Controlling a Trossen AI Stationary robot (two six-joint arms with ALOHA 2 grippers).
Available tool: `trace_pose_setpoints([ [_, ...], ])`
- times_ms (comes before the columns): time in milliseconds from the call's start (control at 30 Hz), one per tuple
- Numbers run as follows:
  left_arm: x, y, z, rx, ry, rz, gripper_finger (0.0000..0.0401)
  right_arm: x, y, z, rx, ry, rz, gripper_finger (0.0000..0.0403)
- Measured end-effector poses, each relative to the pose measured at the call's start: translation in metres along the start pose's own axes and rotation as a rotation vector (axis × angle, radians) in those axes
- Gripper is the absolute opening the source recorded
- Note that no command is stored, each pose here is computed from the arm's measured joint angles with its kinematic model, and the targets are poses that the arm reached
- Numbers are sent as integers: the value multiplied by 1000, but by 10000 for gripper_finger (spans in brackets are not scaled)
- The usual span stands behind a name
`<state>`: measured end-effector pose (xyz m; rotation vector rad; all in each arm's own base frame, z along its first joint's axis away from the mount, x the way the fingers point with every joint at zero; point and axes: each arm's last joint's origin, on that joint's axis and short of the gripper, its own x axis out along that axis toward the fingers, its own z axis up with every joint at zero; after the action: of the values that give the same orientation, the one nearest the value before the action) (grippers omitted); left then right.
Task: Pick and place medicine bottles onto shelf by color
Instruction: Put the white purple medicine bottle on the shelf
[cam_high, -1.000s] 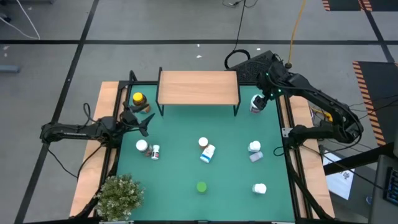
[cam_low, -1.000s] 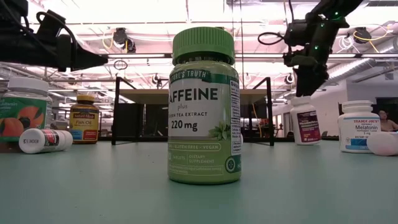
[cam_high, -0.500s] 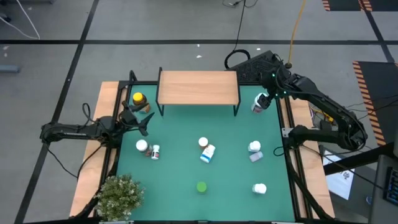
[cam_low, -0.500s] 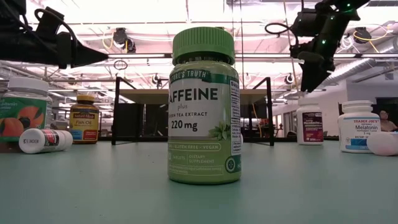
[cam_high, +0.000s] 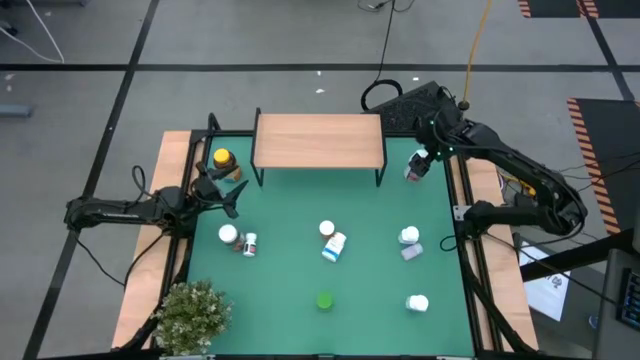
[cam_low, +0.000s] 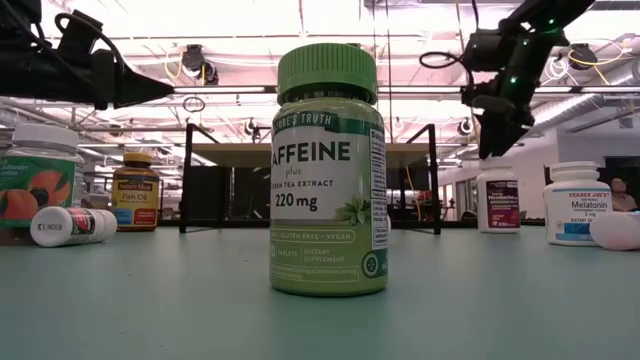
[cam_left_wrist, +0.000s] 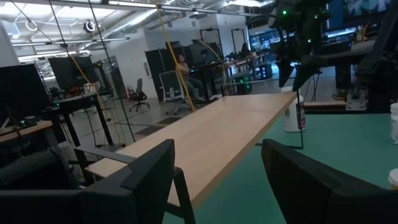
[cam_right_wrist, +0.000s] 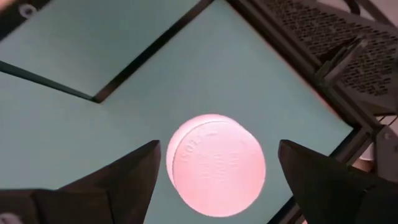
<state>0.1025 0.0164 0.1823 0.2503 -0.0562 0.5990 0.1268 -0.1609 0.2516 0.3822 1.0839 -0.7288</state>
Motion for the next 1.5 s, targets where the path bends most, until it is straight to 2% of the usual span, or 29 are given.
trace_pose_setpoints([
  [233,0,-1,-2,-7,18,-5,246,9,0,-1,7,72,11,309],
  [500,0,-1,-3,-32,25,-7,246,9,0,-2,-5,77,10,230],
  [633,0,-1,-2,-43,22,-6,246,5,1,-2,25,109,14,230],
  [733,0,-1,-2,-56,22,-6,246,-13,3,3,32,152,18,230],
  [833,0,-1,-3,-65,28,-7,246,-42,4,16,34,134,-37,232],
  [933,0,-1,-4,-79,41,-13,246,-75,4,35,46,20,-100,235],
  [1133,0,-3,-5,-127,33,-76,246,-123,-1,80,94,-173,-105,233],
  [1300,0,-4,-4,-92,25,-87,246,-136,-5,127,87,-219,-108,234],
  [1500,0,-2,1,-53,-22,-77,246,-121,-3,178,37,-197,-90,235],
])
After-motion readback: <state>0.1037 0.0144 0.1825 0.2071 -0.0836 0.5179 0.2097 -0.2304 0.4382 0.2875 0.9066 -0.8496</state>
